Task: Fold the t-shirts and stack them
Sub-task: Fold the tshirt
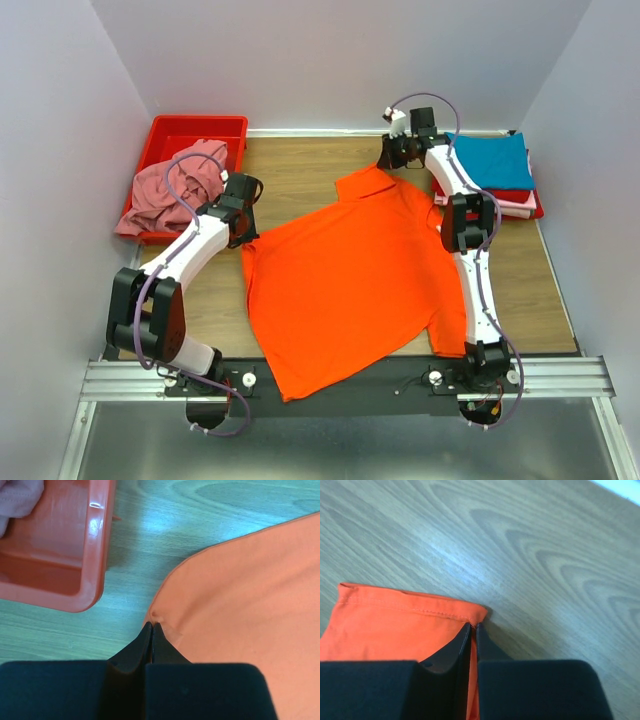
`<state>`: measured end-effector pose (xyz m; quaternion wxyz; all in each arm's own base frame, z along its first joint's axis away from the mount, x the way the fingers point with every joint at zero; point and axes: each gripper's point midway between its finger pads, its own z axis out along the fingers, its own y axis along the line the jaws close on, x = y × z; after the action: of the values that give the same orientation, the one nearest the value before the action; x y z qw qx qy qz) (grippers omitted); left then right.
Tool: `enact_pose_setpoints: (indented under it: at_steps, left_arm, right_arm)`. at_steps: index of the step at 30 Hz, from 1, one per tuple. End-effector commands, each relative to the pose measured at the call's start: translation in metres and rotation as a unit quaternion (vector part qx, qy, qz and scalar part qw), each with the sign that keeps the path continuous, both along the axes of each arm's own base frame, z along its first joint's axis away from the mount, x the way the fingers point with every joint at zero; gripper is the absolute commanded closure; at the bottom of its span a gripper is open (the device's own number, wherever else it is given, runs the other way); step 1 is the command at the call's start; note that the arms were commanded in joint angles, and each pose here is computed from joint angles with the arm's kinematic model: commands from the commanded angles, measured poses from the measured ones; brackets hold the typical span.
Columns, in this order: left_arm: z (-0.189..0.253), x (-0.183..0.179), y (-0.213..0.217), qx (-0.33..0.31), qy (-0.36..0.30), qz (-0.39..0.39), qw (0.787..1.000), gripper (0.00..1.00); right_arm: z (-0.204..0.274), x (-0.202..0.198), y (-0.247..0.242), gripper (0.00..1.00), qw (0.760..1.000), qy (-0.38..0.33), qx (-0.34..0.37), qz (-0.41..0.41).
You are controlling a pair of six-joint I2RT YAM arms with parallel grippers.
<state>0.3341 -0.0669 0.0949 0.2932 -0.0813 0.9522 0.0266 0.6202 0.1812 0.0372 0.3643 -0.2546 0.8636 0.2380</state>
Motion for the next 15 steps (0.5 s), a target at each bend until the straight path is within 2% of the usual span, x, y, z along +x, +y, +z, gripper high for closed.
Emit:
enact_pose_setpoints:
  at_steps: [1, 15]
  left_arm:
    - [0.001, -0.001, -0.001, -0.011, -0.008, -0.011, 1.0, 1.0]
    - [-0.009, -0.006, 0.006, -0.01, 0.005, -0.004, 1.0, 1.0]
  right_arm:
    - [0.009, 0.017, 0.006, 0.87, 0.999, -0.034, 0.002, -0.01]
    - [0.074, 0.016, 0.014, 0.9, 0.996, -0.087, 0.032, 0.019]
